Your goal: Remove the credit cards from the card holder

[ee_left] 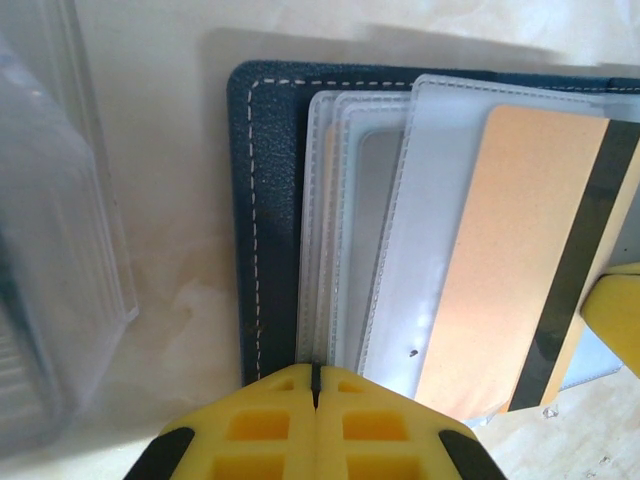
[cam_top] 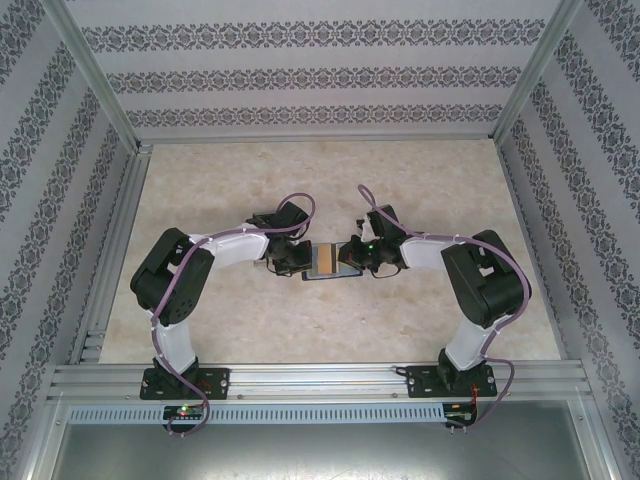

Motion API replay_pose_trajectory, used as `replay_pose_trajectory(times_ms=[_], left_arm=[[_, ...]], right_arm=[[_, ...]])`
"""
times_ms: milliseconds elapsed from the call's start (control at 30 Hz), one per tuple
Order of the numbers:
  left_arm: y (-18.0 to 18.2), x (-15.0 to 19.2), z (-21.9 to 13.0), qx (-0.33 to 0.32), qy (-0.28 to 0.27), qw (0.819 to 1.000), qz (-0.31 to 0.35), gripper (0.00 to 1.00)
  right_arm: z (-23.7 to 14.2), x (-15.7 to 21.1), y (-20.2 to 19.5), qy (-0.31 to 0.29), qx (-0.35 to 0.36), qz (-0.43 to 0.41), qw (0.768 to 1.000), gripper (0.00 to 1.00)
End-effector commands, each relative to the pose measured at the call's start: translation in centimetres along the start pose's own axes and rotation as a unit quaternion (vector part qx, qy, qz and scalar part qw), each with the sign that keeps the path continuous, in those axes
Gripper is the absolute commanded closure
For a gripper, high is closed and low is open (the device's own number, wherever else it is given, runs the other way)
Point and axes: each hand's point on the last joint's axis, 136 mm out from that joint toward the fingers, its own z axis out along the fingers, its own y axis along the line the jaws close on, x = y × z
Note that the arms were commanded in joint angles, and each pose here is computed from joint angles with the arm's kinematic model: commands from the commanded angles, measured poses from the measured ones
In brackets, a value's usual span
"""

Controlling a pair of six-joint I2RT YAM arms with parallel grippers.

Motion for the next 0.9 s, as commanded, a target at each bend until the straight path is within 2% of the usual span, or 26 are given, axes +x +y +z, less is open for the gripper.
replay_pose_trajectory(times_ms=[0, 567, 667, 767, 867], left_arm=[[1.5, 1.1, 0.8, -0.027, 0.029, 0.999, -0.004, 1.0], [1.2, 1.3, 1.0, -0.02, 0.036, 0.999, -0.004, 1.0], [1.2, 1.2, 1.0, -0.019, 0.035, 0.999, -0.003, 1.0], [1.3, 1.2, 1.0, -0.021, 0.035, 0.999, -0.003, 1.0], [1.3, 1.3, 0.9, -0.022, 0.035, 0.999, -0.003, 1.0]], right_arm=[[0.4, 0.5, -0.3, 0.008, -0.001, -0.004, 1.0, 0.84], [1.8, 0.9, 1.0, 0.021, -0.014, -0.016, 1.0, 0.78], [1.8, 0.9, 0.9, 0.021, -0.012, -0.016, 1.0, 0.82], [1.8, 0.9, 0.6, 0.02, -0.008, -0.014, 1.0, 0.95], [1.5, 0.8, 0.2, 0.016, -0.005, -0.01, 1.0, 1.0]])
